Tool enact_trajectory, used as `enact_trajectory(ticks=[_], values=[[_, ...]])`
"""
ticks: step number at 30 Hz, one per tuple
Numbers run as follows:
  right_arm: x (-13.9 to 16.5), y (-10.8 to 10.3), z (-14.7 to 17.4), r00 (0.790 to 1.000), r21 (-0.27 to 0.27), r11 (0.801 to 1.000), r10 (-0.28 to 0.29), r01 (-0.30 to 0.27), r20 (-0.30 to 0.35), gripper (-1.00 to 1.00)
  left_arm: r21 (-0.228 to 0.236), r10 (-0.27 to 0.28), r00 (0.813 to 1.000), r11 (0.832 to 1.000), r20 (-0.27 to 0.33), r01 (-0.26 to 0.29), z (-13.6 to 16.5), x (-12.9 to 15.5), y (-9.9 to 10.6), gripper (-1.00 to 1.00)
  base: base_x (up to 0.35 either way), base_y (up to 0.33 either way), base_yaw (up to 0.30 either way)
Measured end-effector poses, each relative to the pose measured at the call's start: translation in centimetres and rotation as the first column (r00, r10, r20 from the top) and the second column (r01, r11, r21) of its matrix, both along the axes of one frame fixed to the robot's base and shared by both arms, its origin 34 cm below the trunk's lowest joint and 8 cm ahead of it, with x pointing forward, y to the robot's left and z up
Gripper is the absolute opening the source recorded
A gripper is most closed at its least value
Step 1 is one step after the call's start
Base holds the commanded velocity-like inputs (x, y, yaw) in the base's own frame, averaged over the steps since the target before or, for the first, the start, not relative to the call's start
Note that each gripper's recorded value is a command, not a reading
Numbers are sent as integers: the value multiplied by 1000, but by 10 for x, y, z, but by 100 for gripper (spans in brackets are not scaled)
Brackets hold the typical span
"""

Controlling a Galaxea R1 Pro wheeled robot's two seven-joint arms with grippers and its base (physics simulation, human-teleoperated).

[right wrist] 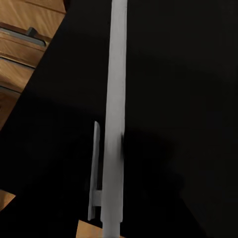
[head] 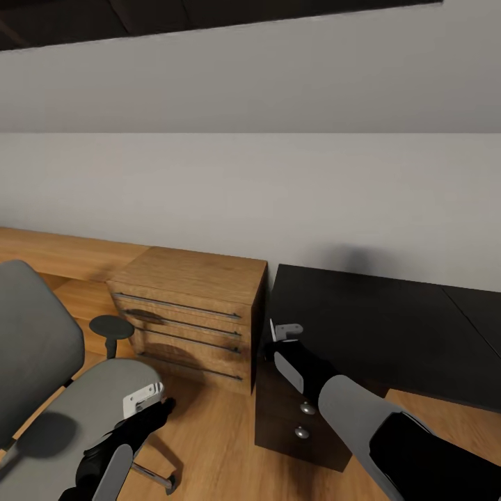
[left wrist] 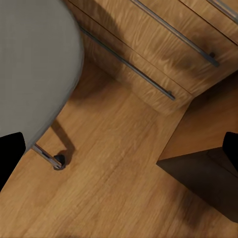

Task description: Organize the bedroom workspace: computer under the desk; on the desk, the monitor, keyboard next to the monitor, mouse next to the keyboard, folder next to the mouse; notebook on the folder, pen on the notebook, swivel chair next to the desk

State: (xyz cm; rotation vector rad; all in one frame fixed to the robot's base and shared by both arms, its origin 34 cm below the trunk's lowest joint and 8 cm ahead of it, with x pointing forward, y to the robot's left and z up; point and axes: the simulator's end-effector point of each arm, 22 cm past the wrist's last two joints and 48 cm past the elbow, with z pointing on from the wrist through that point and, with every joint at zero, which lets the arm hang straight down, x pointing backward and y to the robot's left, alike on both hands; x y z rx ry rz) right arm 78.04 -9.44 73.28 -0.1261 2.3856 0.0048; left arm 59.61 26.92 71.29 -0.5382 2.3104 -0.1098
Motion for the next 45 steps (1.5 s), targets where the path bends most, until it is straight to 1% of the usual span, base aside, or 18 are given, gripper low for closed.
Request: enact_trajectory(ticks=[21,39,41,44,45], values=[[0,1,0,1000,5,1000,0,0,0,-100,1,-1,1000,1000,0,1,0,0,0,100,0,0,0],[2,1,32,1000,9,1000,-3,3,5,-100,5,-12,1000,1000,0,12,30,1,-4,100,0,0,0],[3,1,36,1000,14,1000,-8,8,5,-100,6,-14,1000,1000,0,14,33,1,-4,100,0,0,0],[6,0,45,999,55,998,-41,40,5,-100,6,-17,1000,1000,0,17,38,1,-6,100,0,0,0],[9,0,50,998,78,995,-59,58,5,-100,6,-19,1000,1000,0,19,39,1,-7,100,0,0,0]])
